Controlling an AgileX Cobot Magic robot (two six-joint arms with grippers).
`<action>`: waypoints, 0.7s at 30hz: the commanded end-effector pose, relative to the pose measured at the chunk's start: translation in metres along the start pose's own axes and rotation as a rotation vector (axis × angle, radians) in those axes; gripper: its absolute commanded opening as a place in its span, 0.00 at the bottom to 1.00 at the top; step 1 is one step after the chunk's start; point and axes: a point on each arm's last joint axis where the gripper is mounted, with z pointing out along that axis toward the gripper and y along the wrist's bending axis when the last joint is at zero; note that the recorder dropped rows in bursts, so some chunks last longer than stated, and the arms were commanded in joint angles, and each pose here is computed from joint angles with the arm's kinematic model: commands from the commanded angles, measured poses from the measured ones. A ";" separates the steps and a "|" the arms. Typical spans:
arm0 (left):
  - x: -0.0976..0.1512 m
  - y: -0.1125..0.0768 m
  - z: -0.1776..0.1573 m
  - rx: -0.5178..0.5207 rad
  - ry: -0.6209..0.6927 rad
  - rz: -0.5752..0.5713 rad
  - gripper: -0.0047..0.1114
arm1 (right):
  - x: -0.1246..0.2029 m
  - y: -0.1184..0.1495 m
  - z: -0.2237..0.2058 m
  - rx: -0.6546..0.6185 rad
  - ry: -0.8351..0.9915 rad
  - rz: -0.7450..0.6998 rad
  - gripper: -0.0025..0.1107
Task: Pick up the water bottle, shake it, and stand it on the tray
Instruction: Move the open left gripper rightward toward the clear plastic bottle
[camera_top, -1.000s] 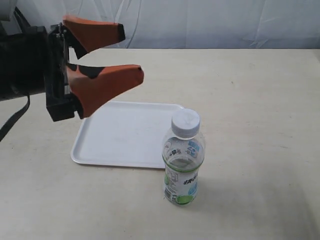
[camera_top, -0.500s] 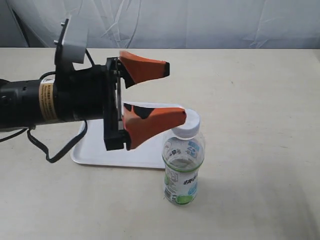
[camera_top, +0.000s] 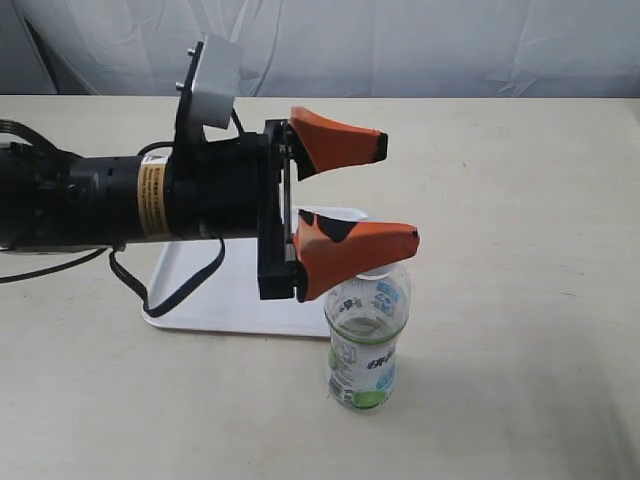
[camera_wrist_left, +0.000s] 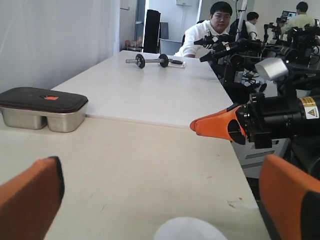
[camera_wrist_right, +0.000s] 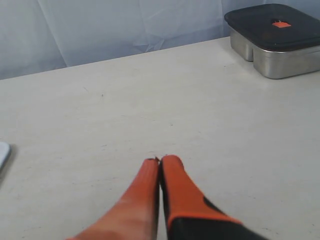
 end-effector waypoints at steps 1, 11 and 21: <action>0.013 0.006 0.004 -0.004 0.012 -0.047 0.95 | 0.000 0.000 0.000 0.004 -0.010 -0.003 0.06; 0.032 0.014 0.009 -0.008 0.042 -0.063 0.95 | 0.000 0.000 0.000 0.004 -0.010 -0.003 0.06; 0.045 0.013 0.017 0.004 0.057 -0.049 0.95 | 0.000 0.000 0.000 0.004 -0.010 -0.003 0.06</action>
